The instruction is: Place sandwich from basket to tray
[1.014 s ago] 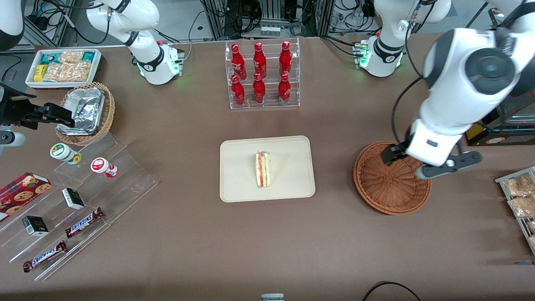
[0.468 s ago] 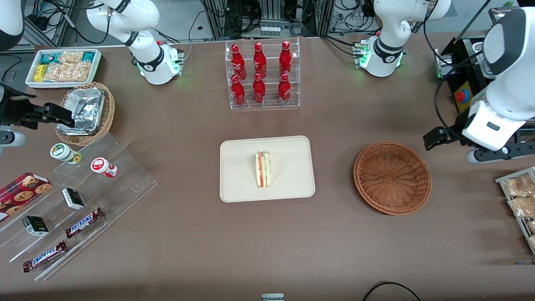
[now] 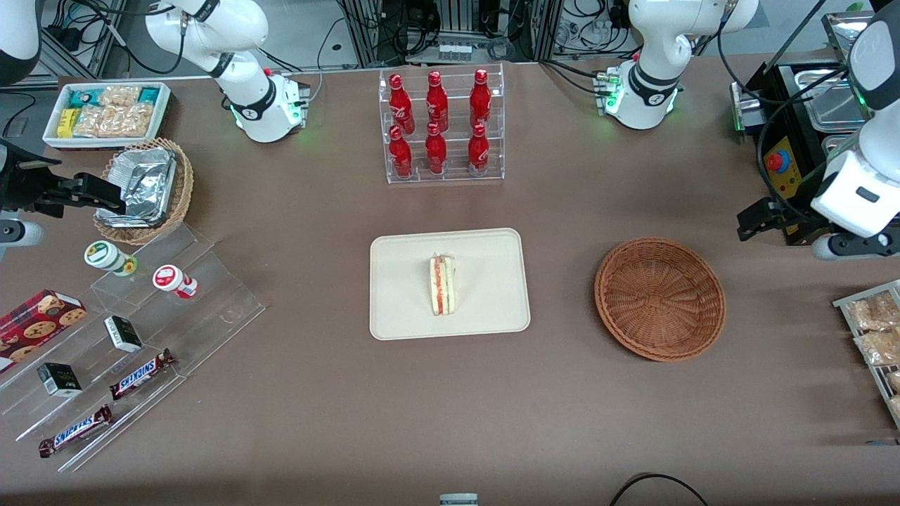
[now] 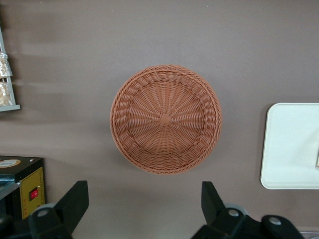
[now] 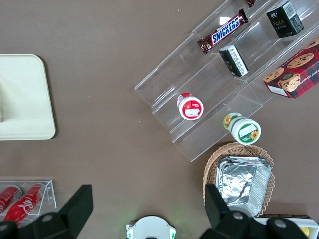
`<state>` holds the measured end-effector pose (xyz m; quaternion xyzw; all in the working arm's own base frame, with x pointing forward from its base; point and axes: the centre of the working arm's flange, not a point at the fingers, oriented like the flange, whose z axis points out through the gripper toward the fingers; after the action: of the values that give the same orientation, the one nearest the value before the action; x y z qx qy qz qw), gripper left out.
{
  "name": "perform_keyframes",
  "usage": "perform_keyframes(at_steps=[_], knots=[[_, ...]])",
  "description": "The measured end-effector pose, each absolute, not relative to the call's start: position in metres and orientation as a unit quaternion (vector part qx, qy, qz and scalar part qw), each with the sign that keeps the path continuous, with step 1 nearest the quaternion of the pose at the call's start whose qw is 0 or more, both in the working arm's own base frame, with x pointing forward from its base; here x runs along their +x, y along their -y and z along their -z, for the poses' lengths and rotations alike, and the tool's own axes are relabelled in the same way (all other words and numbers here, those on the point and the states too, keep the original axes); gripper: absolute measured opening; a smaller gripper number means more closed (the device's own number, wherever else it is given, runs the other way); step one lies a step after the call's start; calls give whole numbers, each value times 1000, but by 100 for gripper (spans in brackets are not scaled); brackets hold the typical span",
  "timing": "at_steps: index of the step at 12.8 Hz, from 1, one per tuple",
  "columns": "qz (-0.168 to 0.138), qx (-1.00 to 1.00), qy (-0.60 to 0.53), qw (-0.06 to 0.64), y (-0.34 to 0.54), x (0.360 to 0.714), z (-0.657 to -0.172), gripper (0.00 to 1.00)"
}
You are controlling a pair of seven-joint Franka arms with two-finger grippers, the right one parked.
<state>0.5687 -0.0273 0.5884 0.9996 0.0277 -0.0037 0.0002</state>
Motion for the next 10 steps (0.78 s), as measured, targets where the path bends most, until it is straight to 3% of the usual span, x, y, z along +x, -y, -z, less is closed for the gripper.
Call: perform_keyframes(at_steps=[10], knots=[[-2, 1000, -18, 2, -14, 553, -611, 100]])
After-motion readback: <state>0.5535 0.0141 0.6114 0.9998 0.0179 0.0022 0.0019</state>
